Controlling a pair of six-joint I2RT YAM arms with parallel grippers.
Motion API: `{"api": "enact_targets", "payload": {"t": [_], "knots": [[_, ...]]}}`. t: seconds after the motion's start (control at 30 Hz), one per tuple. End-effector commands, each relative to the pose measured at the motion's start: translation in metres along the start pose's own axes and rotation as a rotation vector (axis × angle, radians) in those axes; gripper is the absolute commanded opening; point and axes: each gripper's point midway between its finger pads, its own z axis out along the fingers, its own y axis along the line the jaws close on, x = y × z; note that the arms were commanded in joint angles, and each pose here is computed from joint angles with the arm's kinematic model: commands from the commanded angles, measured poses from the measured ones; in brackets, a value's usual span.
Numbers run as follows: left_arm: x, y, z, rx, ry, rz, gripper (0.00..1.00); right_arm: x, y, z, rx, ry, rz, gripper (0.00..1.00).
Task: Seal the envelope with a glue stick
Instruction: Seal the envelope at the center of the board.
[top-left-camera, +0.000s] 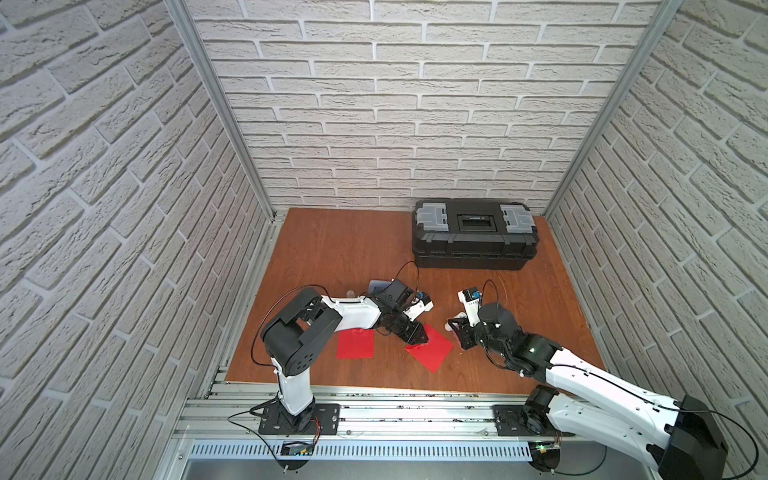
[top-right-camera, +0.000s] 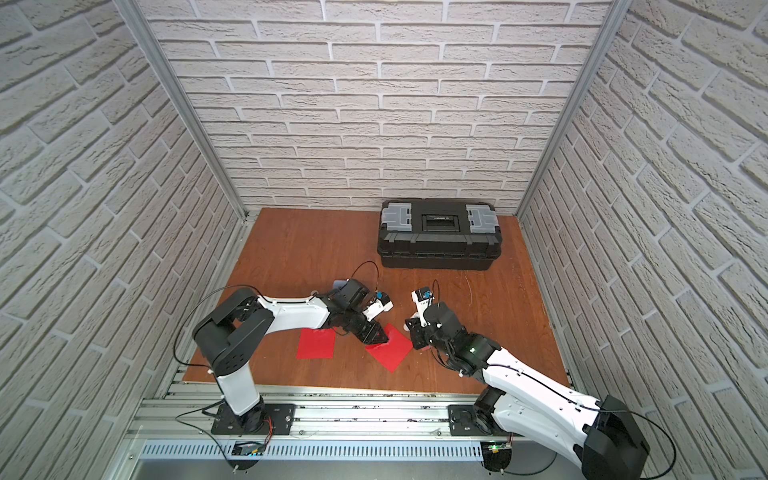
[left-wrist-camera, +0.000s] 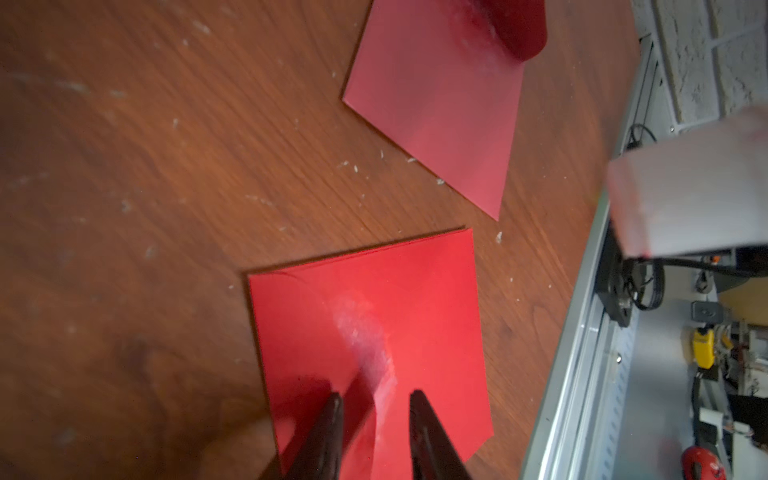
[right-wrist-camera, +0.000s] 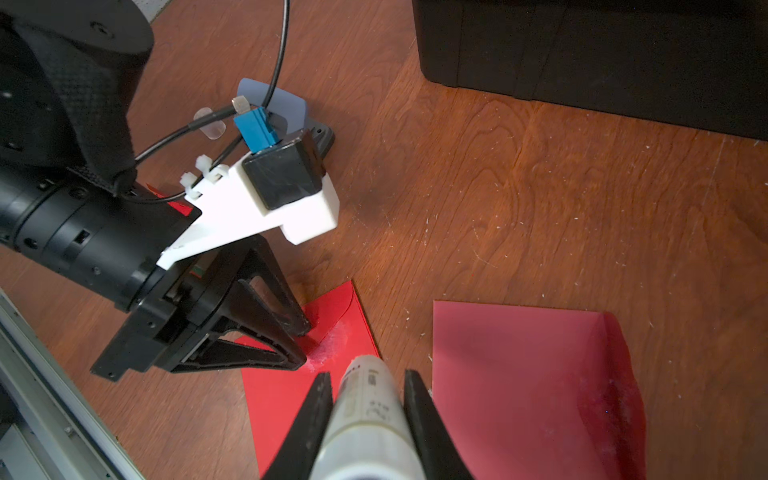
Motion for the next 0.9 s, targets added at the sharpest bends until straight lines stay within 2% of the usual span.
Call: {"api": "enact_targets", "payload": {"t": [0.0, 0.07, 0.2, 0.3, 0.63, 0.7, 0.87], "knots": [[0.014, 0.007, 0.008, -0.002, 0.056, -0.047, 0.38, -0.014, 0.004, -0.006, -0.016, -0.036, 0.02, 0.03], [0.015, 0.011, 0.008, -0.011, 0.057, -0.069, 0.39, -0.015, 0.003, -0.007, -0.012, -0.041, 0.019, 0.03], [0.02, 0.022, 0.003, -0.07, 0.069, -0.081, 0.15, -0.016, 0.002, -0.009, -0.001, -0.045, 0.008, 0.03], [0.027, 0.025, 0.003, -0.132, 0.117, -0.039, 0.08, -0.018, 0.0, -0.011, 0.009, -0.049, -0.005, 0.03], [0.073, 0.045, 0.005, -0.437, 0.37, 0.136, 0.05, -0.045, -0.017, -0.029, 0.107, -0.09, -0.088, 0.03], [0.083, 0.049, 0.004, -0.503, 0.431, 0.176, 0.08, -0.053, -0.025, -0.036, 0.138, -0.105, -0.098, 0.03], [0.093, 0.05, 0.008, -0.583, 0.519, 0.236, 0.09, -0.075, -0.047, -0.056, 0.204, -0.154, -0.102, 0.03]]}}
